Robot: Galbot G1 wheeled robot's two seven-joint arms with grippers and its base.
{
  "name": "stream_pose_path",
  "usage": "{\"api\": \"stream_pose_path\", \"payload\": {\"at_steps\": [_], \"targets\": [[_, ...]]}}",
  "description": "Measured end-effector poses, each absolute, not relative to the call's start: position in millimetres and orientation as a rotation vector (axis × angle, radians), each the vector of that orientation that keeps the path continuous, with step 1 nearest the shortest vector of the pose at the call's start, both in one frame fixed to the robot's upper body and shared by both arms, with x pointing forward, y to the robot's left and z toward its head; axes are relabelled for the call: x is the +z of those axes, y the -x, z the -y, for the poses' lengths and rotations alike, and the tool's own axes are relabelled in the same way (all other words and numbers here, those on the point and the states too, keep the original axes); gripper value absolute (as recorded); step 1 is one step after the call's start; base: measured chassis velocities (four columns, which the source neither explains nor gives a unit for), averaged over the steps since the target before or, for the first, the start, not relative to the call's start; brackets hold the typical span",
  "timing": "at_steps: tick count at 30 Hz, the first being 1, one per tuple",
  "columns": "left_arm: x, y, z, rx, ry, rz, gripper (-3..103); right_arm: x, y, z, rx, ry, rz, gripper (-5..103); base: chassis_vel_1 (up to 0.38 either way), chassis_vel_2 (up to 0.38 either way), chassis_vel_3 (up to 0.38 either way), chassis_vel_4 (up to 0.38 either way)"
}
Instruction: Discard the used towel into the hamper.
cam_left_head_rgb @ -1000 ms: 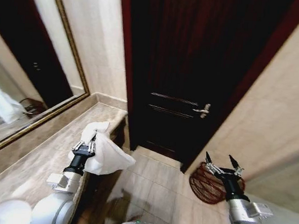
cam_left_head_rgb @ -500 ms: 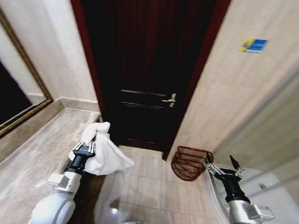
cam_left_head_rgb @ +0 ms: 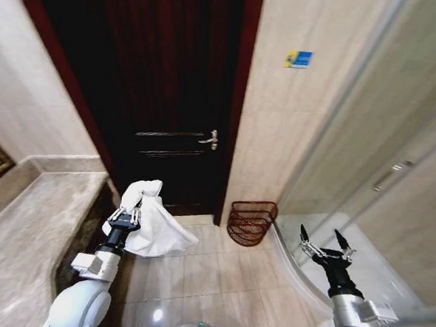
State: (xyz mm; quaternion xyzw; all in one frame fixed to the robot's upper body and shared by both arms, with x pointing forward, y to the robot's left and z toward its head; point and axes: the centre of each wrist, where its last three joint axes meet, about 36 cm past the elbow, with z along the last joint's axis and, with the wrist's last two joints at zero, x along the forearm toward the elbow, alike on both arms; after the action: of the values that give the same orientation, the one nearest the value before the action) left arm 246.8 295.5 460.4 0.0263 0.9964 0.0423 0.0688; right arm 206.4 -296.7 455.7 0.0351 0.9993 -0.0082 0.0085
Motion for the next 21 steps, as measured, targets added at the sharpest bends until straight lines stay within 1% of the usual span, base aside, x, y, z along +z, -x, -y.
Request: {"api": "stream_pose_path", "payload": {"at_steps": [7, 11, 21], "targets": [[459.7, -247.9, -295.2, 0.122, -0.085, -2.998, 11, 454.0, -205.7, 295.9, -0.025, -0.113, -3.111, 100, -0.096, -0.158, -0.154, -0.082], [459.9, -247.1, -291.8, 0.065, -0.075, -3.003, 11, 452.0, -205.2, 294.6, -0.016, -0.129, -3.087, 100, -0.08, -0.115, -0.111, -0.09], [459.0, -245.6, -291.6, 0.048, -0.079, -2.997, 11, 452.0, -201.3, 292.0, -0.045, -0.155, -3.099, 100, -0.005, -0.003, -0.005, -0.007]]}}
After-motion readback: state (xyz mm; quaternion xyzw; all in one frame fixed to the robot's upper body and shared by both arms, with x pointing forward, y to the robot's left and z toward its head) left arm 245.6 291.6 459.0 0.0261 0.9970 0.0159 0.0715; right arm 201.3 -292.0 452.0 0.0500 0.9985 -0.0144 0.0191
